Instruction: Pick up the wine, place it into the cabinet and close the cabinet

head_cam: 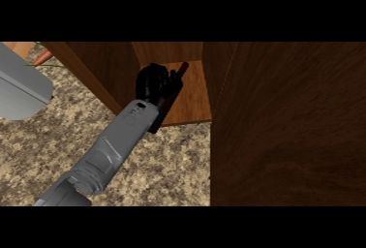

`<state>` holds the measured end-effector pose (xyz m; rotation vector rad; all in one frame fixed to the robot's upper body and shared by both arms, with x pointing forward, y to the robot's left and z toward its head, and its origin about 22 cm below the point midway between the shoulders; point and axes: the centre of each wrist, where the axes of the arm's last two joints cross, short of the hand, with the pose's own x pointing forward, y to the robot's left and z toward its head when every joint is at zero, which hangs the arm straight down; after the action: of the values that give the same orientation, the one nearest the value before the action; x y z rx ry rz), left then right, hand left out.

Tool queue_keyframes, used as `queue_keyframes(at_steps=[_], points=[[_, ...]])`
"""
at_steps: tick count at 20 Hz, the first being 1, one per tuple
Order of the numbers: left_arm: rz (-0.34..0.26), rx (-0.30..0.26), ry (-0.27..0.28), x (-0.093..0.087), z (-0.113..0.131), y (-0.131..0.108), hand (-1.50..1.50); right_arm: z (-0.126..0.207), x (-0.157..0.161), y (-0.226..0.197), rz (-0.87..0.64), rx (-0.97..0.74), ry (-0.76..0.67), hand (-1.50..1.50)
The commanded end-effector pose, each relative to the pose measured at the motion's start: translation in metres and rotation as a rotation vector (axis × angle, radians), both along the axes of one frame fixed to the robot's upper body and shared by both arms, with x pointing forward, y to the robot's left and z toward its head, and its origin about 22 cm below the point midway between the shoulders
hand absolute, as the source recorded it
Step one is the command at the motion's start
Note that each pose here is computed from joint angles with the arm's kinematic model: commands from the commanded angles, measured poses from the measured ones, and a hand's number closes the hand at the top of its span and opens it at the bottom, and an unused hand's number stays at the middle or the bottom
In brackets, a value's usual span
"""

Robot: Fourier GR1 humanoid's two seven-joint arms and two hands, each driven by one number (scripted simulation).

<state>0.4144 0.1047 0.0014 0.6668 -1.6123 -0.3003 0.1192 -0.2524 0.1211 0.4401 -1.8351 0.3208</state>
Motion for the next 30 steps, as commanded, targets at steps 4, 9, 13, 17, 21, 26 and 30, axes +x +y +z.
queue_keyframes(at_steps=[4,9,13,17,21,26,30], points=[[0.017,0.06,-0.02,0.008,0.018,-0.01,1.5,0.008,-0.004,0.002,0.056,0.067,-0.04,-1.5],[0.037,0.022,-0.003,0.01,0.025,-0.015,1.5,0.018,-0.013,0.001,0.059,0.067,-0.047,-1.5],[0.08,0.062,0.032,0.008,0.021,-0.014,1.5,0.011,-0.004,0.0,0.078,0.072,-0.044,-1.5],[0.137,0.134,0.059,0.013,0.026,-0.011,1.5,0.009,0.0,-0.005,0.061,0.052,-0.033,-1.5],[0.17,0.163,0.034,0.011,0.023,-0.012,1.5,0.011,0.001,-0.003,0.083,0.053,-0.05,-1.5],[0.196,0.243,0.038,0.014,0.026,-0.007,-1.5,0.013,-0.007,-0.002,0.077,0.049,-0.038,-1.5],[0.19,0.278,0.076,0.008,0.011,0.0,-1.5,0.009,-0.003,-0.006,0.07,0.055,-0.035,-1.5]])
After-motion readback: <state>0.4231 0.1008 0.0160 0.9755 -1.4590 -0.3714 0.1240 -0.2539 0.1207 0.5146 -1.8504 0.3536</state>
